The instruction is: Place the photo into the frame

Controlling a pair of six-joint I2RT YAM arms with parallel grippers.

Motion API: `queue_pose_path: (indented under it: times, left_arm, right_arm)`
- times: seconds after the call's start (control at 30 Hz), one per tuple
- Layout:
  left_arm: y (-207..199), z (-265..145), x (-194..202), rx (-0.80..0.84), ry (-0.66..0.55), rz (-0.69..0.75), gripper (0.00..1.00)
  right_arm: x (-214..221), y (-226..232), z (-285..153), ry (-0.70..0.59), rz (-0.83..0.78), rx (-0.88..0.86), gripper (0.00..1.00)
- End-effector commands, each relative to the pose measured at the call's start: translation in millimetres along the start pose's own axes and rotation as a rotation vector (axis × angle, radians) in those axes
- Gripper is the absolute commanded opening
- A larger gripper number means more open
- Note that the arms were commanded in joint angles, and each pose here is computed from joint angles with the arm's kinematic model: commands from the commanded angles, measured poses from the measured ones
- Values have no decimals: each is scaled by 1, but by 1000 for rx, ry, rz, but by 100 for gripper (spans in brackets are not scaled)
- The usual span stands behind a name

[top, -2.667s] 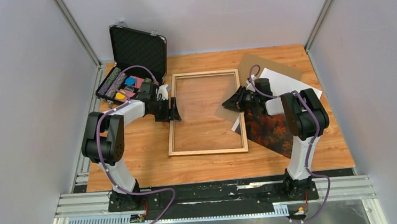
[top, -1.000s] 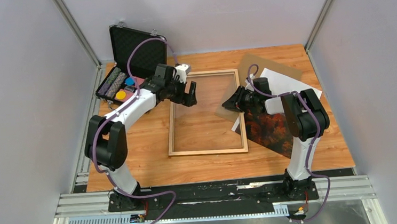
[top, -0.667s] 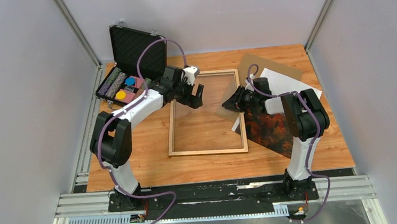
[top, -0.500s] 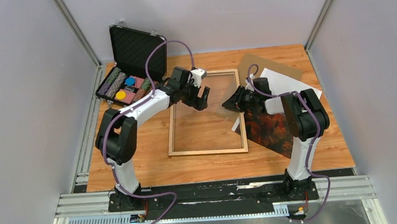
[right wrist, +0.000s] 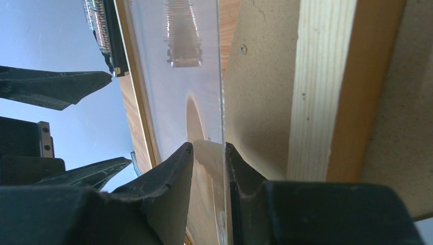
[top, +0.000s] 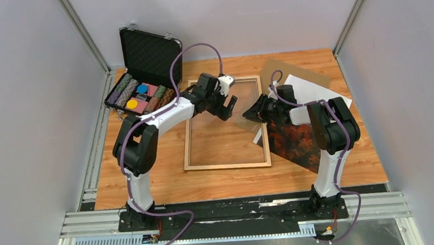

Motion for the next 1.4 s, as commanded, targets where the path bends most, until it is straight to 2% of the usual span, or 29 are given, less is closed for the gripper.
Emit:
queue_pose_path:
  times: [0.0, 0.5, 0.97, 1.37]
  left_arm:
    - [-1, 11, -16, -17, -31, 52, 96]
    - [-21, 37, -10, 10, 22, 82, 96]
    - [-23, 48, 4, 17, 58, 93, 96]
    - [-23, 51, 13, 16, 79, 97, 96]
  right_arm:
    - [-5, 15, 2, -22, -58, -47, 27]
    - [-5, 16, 1, -24, -61, -44, 27]
    - [-6, 18, -1, -28, -69, -42, 27]
    - [-6, 21, -2, -27, -75, -40, 33]
Point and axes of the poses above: each gripper's point midway between its finger pads, its own z axis out along the fingers, its own y axis along the line the jaws close on, x = y × z, the point moved 6 cm from there along -z, back along the fingers, and after that the axes turned 12 degrees about z, right-handed, at the moved point
